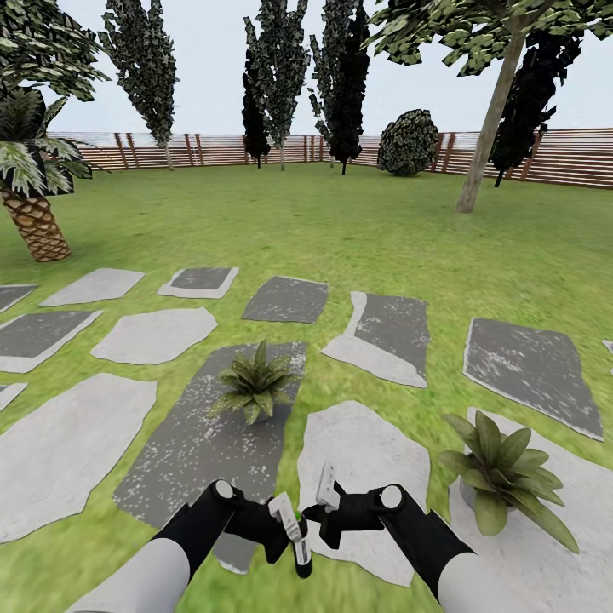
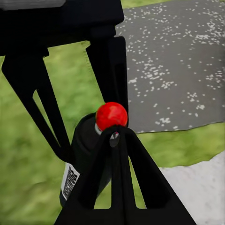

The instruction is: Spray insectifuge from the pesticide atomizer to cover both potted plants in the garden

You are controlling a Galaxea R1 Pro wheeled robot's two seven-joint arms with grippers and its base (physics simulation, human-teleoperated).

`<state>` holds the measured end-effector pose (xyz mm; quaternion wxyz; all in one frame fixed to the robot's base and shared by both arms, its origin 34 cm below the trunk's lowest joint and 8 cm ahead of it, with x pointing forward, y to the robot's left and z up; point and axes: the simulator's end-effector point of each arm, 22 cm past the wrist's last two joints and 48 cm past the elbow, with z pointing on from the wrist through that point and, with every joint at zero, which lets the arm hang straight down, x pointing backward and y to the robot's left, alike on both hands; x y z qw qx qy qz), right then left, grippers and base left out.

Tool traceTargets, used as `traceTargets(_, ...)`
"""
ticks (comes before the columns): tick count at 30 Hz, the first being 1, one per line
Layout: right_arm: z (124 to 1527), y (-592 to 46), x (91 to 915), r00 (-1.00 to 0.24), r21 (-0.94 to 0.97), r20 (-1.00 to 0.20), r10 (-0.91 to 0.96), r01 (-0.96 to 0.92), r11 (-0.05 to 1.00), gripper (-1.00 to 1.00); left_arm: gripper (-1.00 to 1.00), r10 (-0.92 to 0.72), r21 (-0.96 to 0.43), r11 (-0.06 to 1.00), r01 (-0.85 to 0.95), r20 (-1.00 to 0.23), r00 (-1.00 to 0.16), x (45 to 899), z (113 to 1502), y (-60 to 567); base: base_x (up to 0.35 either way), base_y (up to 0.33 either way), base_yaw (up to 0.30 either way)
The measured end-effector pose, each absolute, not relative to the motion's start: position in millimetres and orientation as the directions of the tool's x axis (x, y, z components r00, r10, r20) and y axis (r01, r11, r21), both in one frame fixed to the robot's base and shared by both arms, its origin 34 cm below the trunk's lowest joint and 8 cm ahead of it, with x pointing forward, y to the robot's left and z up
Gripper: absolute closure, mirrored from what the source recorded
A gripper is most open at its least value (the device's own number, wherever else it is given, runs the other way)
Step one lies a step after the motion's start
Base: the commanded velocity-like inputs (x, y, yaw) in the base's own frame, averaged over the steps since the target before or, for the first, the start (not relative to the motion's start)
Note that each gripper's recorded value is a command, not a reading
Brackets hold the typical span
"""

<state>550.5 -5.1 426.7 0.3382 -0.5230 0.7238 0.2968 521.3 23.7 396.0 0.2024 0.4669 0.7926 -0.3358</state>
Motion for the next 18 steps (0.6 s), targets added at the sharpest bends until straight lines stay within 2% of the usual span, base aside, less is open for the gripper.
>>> traceTargets(10,426.7,-5.1,550.5,-0.224,0.076,-0.800,-0.557,-0.958,0.276,1.00,1.00,0.629,-0.329,0.355,0.875,-0.609,-0.484,521.6,387.1,47.4,0.000,0.000,0.000)
traceTargets(18,425.8,-5.5,549.9,-0.224,0.076,-0.799,-0.558,-0.958,0.276,1.00,1.00,0.683,-0.230,0.515,0.826,-0.471,-0.557,531.2,352.8,197.8,0.000,0.000,0.000)
